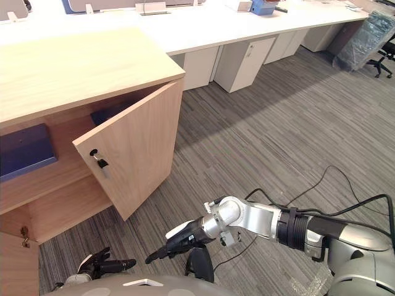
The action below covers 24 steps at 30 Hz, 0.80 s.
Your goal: Walk over to the cabinet, pick up the folder, carry it to the office cabinet, place the folder inside the office cabinet, then close the office cabinet door
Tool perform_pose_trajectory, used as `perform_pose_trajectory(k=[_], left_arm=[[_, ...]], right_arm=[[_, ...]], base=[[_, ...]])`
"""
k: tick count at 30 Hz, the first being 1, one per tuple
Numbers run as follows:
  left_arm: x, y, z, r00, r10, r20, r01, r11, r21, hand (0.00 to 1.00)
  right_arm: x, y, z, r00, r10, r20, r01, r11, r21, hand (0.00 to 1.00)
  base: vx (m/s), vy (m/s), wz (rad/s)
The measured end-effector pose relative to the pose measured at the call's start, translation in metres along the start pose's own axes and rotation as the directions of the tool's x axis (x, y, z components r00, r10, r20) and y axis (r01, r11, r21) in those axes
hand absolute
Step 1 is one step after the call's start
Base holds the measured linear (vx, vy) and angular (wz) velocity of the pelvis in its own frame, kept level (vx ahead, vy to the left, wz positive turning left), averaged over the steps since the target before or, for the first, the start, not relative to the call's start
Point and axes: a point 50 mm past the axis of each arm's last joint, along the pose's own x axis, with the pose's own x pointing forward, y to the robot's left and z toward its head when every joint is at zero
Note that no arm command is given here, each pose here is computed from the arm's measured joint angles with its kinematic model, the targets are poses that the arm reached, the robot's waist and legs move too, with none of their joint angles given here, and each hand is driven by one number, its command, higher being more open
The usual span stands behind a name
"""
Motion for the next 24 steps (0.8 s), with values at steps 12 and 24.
perform_pose_trajectory(k=[12, 24], left_arm=[[0.007, -0.026, 0.029, 0.994, -0.070, 0.078, 0.060, 0.989, 0.133, 1.00], [-0.008, -0.055, 0.112, 0.906, -0.050, 0.420, 0.060, 0.998, -0.011, 1.00]], right_arm=[[0.023, 0.025, -0.130, 0.715, -0.585, -0.383, 0.694, 0.534, 0.482, 1.00], [0.068, 0.152, -0.178, 0.418, -0.209, -0.884, 0.684, -0.569, 0.457, 1.00]], base=[[-0.03, 0.073, 0.87], [0.05, -0.228, 1.44]])
